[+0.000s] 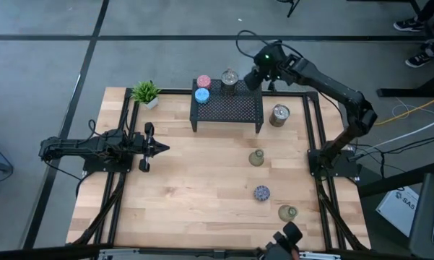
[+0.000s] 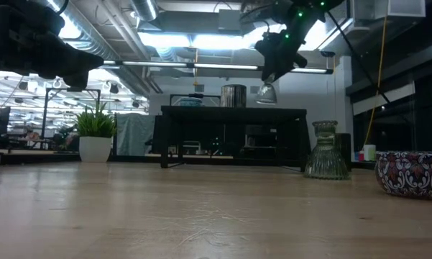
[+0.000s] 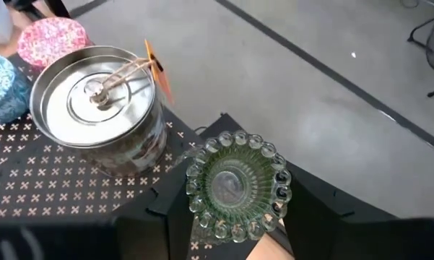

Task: Pick & Place candle stick holders
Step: Adjust the green candle holder on the shelf

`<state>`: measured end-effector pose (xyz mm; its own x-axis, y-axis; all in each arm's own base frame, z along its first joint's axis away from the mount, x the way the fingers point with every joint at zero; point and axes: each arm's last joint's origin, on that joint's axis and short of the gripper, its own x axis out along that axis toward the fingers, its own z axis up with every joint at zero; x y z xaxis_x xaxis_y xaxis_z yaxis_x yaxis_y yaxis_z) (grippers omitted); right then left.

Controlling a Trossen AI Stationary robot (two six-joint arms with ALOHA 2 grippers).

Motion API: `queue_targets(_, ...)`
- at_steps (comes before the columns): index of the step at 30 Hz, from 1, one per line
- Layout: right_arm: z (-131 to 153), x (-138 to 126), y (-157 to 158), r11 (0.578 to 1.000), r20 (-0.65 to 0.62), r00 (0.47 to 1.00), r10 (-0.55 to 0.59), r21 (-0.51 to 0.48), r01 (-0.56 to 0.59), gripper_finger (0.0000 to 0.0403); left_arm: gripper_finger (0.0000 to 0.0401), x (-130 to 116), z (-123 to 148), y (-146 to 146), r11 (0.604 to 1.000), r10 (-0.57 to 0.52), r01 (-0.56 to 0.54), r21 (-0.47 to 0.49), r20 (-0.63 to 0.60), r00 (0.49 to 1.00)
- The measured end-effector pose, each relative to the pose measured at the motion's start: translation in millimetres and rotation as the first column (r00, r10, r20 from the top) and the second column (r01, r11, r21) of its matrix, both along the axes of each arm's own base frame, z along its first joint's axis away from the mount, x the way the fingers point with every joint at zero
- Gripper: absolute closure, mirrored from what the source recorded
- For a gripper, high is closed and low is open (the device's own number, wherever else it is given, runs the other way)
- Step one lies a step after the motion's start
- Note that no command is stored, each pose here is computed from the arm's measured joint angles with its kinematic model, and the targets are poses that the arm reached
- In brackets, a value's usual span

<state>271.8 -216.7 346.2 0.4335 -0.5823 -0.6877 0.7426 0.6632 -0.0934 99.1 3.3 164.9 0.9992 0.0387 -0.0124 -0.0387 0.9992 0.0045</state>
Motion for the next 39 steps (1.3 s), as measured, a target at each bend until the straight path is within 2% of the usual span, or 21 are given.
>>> queue_targets(15, -20.9, 20.6, -16.4, 0.996, -0.089, 0.995, 0.035, 0.086, -0.027, 0.023, 0.0395, 0.0, 0.1, 0.0, 1.0, 0.0, 0.0, 0.0, 0.0, 1.0)
queue_targets(28, -26.0, 14.7, -24.5, 0.993, -0.104, 0.994, -0.014, 0.113, 0.026, 0.0229, 0.0397, 0.0, 0.0, 0.0, 1.0, 0.0, 0.0, 0.0, 0.0, 1.0)
queue_targets(39, -28.9, 15.6, -25.1, 0.992, -0.112, 0.994, -0.011, 0.123, 0.024, 0.0227, 0.0395, 0.0, 0.0, 0.0, 1.0, 0.0, 0.0, 0.0, 0.0, 1.0)
